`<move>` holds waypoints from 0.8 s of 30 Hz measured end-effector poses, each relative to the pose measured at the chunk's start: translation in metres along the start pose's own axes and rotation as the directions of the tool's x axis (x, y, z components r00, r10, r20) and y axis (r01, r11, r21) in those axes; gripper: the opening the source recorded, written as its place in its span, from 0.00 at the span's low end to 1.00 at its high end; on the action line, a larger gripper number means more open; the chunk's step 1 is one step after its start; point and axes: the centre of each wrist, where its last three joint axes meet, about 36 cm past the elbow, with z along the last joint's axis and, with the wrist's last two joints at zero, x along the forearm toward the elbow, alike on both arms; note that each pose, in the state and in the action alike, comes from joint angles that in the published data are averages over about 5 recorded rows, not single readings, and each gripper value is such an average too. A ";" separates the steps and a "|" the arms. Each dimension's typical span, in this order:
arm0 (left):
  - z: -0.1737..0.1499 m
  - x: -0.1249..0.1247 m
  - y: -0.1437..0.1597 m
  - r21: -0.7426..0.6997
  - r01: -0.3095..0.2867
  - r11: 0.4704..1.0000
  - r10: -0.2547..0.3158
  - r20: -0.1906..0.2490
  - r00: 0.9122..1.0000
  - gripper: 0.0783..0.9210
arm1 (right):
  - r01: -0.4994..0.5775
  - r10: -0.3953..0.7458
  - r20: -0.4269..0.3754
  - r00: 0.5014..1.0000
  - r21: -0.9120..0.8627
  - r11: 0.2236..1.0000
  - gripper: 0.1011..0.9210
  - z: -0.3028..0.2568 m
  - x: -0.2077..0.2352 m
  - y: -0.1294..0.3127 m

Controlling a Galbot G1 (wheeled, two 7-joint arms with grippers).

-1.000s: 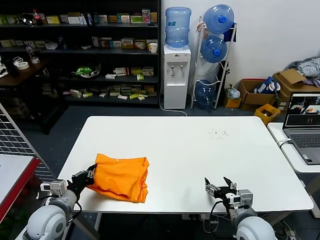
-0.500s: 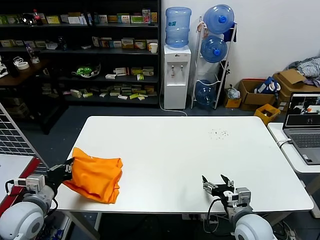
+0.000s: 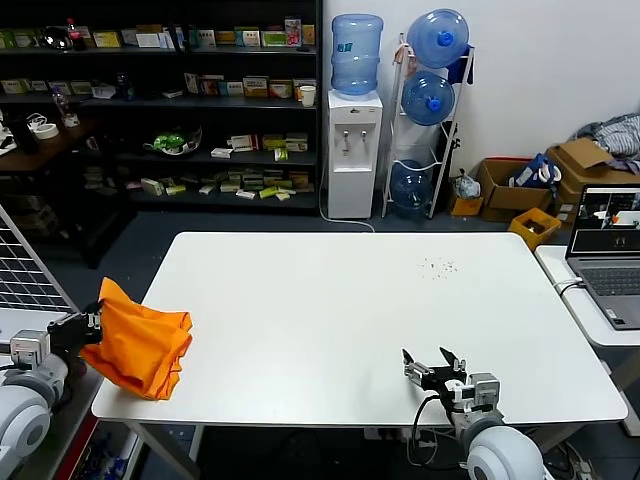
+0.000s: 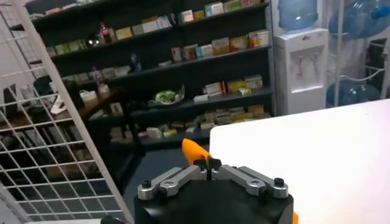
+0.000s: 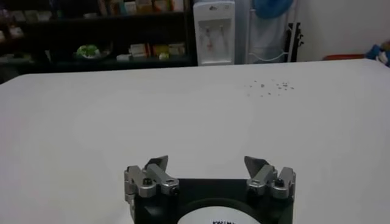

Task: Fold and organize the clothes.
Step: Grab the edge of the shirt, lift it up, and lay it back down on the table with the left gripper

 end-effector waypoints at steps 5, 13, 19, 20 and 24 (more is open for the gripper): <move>-0.005 0.006 -0.037 0.123 -0.056 0.991 0.060 -0.027 0.998 0.02 | -0.015 0.015 0.001 1.000 -0.004 1.000 0.88 0.001 0.003 0.001; -0.008 -0.004 -0.155 0.430 -0.193 0.882 0.263 -0.107 0.959 0.02 | -0.046 0.046 0.008 0.999 -0.018 0.999 0.88 0.003 0.017 -0.003; -0.020 -0.021 -0.260 0.550 -0.304 0.778 0.446 -0.143 0.883 0.02 | -0.075 0.075 0.005 0.997 -0.031 0.997 0.88 0.008 0.031 -0.008; -0.023 -0.023 -0.275 0.559 -0.321 0.764 0.471 -0.145 0.870 0.02 | -0.079 0.079 0.004 0.997 -0.033 0.996 0.88 0.008 0.032 -0.009; -0.034 -0.030 -0.326 0.581 -0.365 0.727 0.535 -0.148 0.831 0.02 | -0.091 0.091 -0.002 0.996 -0.037 0.995 0.88 0.011 0.036 -0.012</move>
